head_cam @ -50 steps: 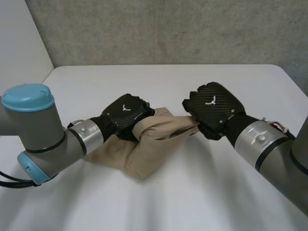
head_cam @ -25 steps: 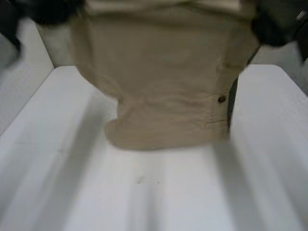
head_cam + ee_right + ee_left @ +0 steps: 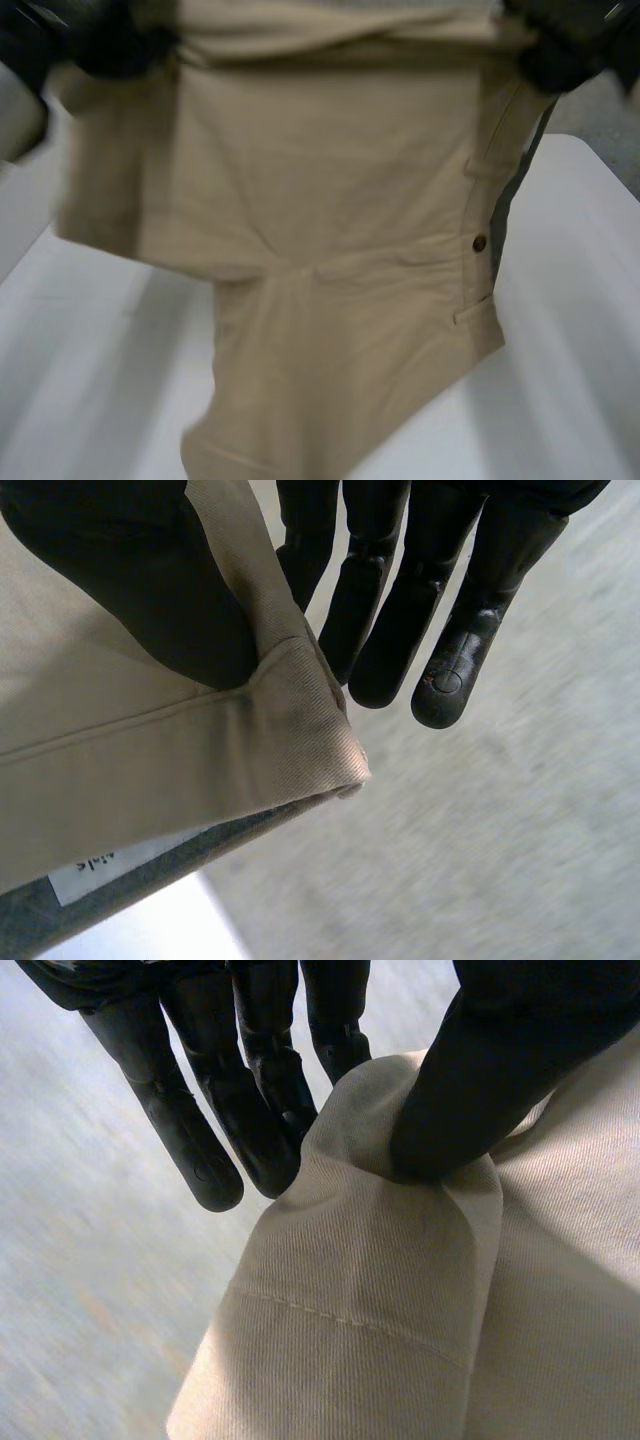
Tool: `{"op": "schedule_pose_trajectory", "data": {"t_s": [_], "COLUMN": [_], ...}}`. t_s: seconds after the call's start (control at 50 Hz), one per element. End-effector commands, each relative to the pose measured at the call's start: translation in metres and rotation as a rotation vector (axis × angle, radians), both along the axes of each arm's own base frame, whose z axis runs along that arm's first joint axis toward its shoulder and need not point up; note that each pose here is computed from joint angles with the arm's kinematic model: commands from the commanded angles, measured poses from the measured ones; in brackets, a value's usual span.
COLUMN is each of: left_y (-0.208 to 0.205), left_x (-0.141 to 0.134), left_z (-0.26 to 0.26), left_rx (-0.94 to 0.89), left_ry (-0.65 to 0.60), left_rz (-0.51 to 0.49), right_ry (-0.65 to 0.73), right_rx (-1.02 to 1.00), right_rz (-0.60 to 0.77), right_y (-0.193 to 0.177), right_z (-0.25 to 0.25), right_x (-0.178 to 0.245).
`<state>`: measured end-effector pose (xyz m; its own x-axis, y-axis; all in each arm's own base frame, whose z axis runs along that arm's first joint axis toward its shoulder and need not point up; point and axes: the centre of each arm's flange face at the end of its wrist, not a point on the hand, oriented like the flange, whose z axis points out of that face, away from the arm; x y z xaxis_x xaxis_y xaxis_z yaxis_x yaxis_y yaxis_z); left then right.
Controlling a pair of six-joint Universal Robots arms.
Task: Fold the shorts.
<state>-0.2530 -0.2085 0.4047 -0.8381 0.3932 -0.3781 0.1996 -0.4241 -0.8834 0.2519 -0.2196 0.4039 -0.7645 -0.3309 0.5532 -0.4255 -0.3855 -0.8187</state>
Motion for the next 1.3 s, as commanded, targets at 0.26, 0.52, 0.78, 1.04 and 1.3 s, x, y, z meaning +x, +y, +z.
{"op": "schedule_pose_trajectory", "data": {"t_s": [0.26,0.52,0.78,1.04,1.3], "left_y": [-0.174,-0.191,-0.156,-0.017,0.069], "left_x": [-0.08,-0.097,-0.068,-0.02,0.009], "left_z": [-0.157,-0.2,-0.153,-0.169,-0.216], "left_rx": [-0.013,-0.1,-0.064,0.336,0.691], "left_ry": [-0.036,-0.057,-0.059,-0.2,-0.146], "left_rz": [0.046,0.001,0.074,0.01,0.038], "right_ry": [-0.019,0.154,0.067,0.157,0.116], "right_rx": [-0.073,-0.088,0.081,0.492,0.657], "right_rz": [-0.139,-0.155,-0.106,0.027,0.144], "right_y": [-0.152,-0.176,-0.126,-0.056,-0.042], "right_z": [-0.147,-0.22,-0.167,-0.187,-0.245], "right_x": [0.055,0.069,0.043,-0.007,-0.041]}}
